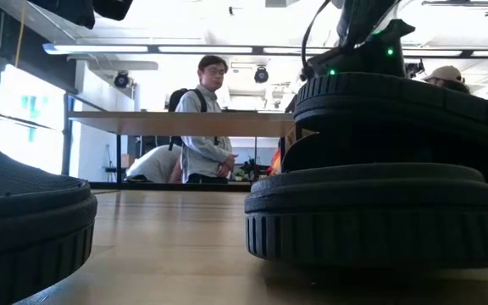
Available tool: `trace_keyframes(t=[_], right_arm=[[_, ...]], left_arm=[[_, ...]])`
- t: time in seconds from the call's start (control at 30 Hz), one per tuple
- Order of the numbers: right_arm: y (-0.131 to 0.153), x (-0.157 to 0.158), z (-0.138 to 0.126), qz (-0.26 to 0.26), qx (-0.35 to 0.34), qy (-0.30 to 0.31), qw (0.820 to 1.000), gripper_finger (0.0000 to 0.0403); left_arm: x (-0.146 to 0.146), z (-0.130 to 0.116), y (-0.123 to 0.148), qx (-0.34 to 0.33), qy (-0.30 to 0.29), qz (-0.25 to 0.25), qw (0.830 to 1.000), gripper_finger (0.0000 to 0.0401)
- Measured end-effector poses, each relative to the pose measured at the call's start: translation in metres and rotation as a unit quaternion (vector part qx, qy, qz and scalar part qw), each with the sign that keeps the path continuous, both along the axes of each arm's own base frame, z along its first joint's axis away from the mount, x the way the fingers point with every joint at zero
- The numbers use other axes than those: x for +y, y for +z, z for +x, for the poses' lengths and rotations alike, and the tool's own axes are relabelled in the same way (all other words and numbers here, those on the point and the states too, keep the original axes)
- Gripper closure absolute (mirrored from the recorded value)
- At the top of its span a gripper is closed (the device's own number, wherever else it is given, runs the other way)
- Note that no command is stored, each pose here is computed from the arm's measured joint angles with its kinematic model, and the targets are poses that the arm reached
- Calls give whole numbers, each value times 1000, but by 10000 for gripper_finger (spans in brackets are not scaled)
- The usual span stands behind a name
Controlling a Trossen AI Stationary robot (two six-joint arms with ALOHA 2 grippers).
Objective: Pick and place slides into the shelf
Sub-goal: Put the blue slide on the shelf
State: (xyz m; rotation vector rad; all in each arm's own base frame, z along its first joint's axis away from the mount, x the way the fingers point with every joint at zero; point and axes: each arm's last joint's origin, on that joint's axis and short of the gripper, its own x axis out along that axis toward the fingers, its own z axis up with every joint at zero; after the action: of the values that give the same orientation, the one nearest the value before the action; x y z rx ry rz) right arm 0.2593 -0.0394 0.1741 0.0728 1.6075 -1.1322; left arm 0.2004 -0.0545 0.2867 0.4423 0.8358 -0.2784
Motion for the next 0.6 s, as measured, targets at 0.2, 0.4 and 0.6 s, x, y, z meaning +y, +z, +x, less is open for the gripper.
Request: trace_keyframes(t=[0.2, 0.4, 0.6], right_arm=[[-10, -8, -8, 2, 6, -17, 1000, 228], [-14, -13, -11, -8, 12, -20, 1000, 242], [-20, -13, -12, -5, 7, -11, 1000, 293]], left_arm=[[0, 0, 0, 0, 1, -1, 1000, 400], [0, 0, 0, 0, 1, -1, 1000, 400], [0, 0, 0, 0, 1, -1, 1000, 400]])
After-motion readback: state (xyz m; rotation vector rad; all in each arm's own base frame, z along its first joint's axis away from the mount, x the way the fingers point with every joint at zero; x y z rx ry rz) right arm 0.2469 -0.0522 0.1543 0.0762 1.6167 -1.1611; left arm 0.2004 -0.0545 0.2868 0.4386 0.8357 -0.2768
